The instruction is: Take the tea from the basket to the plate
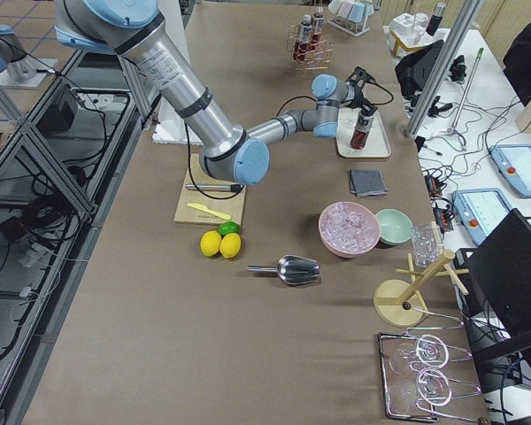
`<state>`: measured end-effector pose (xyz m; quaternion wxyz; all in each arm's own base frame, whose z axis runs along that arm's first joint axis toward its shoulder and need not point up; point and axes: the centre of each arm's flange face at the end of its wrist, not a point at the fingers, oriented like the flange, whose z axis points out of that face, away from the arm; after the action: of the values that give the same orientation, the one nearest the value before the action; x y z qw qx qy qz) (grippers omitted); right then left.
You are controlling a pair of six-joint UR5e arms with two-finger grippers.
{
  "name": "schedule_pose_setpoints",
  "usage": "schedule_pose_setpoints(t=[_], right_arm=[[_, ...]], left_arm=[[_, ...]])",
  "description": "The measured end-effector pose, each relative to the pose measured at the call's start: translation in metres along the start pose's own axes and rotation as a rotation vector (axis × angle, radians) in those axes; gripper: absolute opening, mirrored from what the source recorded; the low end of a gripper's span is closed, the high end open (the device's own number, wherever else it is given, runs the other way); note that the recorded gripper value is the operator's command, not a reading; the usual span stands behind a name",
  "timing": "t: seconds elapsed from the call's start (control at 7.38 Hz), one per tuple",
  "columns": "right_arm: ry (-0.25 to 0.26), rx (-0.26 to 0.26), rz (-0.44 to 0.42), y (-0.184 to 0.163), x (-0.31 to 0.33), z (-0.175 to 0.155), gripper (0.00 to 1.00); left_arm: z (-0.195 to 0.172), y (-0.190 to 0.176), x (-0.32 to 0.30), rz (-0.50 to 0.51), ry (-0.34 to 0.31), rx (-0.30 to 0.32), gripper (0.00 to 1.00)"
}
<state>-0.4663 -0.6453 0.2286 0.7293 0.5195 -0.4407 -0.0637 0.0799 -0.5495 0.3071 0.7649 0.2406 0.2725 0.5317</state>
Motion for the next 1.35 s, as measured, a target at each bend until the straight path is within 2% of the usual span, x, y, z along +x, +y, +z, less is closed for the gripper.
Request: schedule_pose_setpoints(t=[0.54,0.68,0.81,0.95,1.08,1.22,1.35], right_arm=[[-0.022,0.015,0.025,-0.012,-0.007,-0.010,1.00],[-0.023,0.021,0.027,-0.026,-0.006,-0.020,1.00],[-0.024,0.006,0.028,-0.050,0.001,-0.036,1.00],[-0.027,-0.012,0.031,-0.071,0.011,-0.056,1.00],[-0.022,-0.029,0.039,-0.075,0.021,-0.083,1.00],[0.001,-0.061,0.062,-0.067,0.029,-0.119,1.00],[0.046,-0.107,0.098,-0.048,0.045,-0.162,1.00]], left_arm=[[0.015,0.026,-0.032,0.093,-0.050,-0.059,0.00],[0.021,0.030,-0.040,0.129,-0.068,-0.076,0.00],[0.026,0.035,-0.048,0.173,-0.086,-0.094,0.00],[0.030,0.040,-0.055,0.212,-0.106,-0.112,0.00],[0.035,0.045,-0.061,0.258,-0.125,-0.130,0.00],[0.040,0.050,-0.065,0.290,-0.140,-0.141,0.00],[0.043,0.052,-0.067,0.306,-0.148,-0.147,0.00]])
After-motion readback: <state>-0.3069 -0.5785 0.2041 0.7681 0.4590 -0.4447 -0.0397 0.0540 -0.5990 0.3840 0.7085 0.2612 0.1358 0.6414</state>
